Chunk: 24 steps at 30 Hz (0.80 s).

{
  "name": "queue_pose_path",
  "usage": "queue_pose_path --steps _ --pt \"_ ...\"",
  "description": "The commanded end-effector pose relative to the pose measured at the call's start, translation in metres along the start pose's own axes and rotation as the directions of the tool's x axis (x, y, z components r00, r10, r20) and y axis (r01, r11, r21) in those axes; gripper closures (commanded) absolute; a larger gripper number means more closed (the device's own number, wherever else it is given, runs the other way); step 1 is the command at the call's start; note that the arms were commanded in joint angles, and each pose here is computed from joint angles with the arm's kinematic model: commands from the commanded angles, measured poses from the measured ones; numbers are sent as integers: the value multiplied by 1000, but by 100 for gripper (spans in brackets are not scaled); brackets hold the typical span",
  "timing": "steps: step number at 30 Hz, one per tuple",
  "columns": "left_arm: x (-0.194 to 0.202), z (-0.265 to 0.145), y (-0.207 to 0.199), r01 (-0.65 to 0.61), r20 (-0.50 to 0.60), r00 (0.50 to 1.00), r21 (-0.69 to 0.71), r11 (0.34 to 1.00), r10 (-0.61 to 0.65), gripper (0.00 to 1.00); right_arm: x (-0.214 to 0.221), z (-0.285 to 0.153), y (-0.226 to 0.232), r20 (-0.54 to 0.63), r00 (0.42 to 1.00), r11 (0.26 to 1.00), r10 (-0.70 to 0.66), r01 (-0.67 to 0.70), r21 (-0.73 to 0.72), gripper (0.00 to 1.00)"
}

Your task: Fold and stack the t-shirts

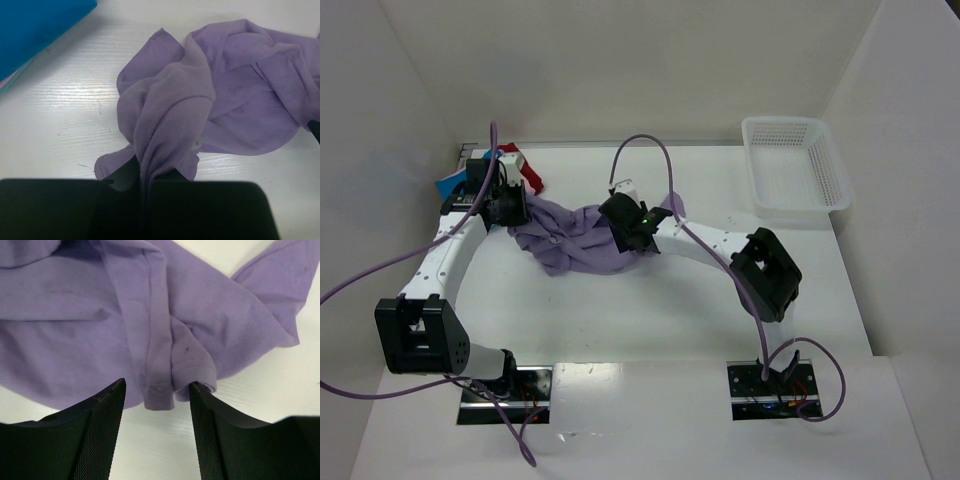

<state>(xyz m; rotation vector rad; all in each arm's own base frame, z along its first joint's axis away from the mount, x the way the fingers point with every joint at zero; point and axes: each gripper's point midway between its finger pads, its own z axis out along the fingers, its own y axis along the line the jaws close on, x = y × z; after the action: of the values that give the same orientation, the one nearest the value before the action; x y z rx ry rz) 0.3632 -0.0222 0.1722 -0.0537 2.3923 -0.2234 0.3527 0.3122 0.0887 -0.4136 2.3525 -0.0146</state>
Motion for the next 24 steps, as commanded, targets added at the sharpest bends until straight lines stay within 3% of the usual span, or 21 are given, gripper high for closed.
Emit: queue_pose_path --steps 1,13,19,24 --pt "-5 -2 -3 -21 28 999 18 1000 21 100 -18 -12 9 46 999 1000 -19 19 6 40" --pt "-3 1 -4 -20 18 1000 27 999 19 100 -12 -20 -4 20 998 990 -61 58 131 37" --pt "-3 1 -4 -20 18 1000 27 999 19 100 -21 -46 2 45 998 996 -36 32 80 37" --pt "-1 4 -3 -18 9 1000 26 999 18 100 -12 -42 10 26 998 997 -59 57 59 37"
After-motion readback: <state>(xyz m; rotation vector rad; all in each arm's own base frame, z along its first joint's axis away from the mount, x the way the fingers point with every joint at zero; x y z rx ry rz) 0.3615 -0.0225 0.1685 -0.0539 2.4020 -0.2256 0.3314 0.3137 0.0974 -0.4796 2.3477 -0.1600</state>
